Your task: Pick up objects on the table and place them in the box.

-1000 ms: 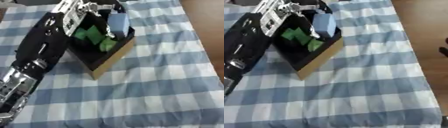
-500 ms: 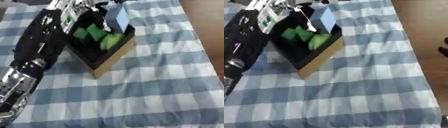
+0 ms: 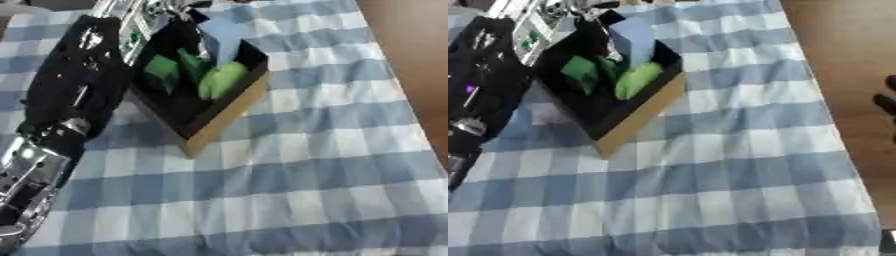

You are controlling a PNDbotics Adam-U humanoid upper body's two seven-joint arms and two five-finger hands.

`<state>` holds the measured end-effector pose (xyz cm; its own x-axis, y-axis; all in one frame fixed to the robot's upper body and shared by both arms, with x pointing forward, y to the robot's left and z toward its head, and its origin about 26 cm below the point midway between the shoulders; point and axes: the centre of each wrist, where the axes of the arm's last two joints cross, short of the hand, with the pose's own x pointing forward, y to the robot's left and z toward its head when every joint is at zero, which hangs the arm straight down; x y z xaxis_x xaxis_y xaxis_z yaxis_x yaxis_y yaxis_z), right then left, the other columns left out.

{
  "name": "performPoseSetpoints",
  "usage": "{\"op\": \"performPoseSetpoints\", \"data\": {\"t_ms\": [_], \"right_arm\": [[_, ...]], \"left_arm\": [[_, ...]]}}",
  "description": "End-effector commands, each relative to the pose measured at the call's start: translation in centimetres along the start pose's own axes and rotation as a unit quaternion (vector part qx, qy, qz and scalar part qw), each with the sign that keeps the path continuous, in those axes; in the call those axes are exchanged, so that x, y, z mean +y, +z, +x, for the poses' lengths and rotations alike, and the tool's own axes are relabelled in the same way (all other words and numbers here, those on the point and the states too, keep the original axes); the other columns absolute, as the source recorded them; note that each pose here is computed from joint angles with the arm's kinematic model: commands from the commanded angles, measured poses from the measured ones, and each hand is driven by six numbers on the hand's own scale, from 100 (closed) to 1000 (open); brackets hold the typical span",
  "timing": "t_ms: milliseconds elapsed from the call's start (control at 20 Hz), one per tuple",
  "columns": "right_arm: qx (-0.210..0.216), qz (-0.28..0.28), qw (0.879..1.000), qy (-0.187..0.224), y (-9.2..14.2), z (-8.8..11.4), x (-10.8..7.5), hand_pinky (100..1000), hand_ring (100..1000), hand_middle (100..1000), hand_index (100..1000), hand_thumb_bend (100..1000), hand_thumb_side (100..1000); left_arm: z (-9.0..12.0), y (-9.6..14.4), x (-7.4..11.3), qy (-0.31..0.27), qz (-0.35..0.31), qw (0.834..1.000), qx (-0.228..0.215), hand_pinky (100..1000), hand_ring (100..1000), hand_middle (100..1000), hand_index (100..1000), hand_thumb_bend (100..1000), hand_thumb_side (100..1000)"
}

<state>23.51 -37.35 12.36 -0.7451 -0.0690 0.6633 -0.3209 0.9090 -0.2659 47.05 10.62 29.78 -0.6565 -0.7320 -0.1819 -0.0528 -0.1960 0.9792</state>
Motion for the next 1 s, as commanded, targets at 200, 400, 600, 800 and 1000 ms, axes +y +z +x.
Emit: {"op": "performPoseSetpoints", "data": {"t_ms": [200,400,600,800,1000], "right_arm": [[-0.002,0.002,1.000,0.016,0.0,0.7,-0.4,961,1000,449,967,100,549],[0.004,-0.003,1.000,0.023,0.3,0.9,-0.5,961,1000,449,967,100,548],[0.005,-0.002,1.000,0.024,0.2,0.9,-0.5,961,1000,450,967,100,548],[0.004,-0.001,1.000,0.023,0.1,0.9,-0.5,961,1000,449,967,100,544],[0.007,-0.005,1.000,0.029,0.4,1.0,-0.6,962,1000,448,968,100,547]], "left_arm": [[-1.5,3.5,4.1,-0.003,0.077,0.997,0.003,962,944,822,913,575,378],[-3.2,5.6,4.2,-0.012,0.050,0.999,0.019,959,947,827,913,602,373],[-5.2,8.3,3.6,-0.020,0.023,0.999,0.032,960,950,830,915,613,377],[-5.6,9.4,4.0,-0.008,0.019,0.999,0.028,939,950,830,915,613,377],[-6.8,10.6,1.8,-0.002,-0.028,0.999,0.033,958,950,832,917,633,375]]}}
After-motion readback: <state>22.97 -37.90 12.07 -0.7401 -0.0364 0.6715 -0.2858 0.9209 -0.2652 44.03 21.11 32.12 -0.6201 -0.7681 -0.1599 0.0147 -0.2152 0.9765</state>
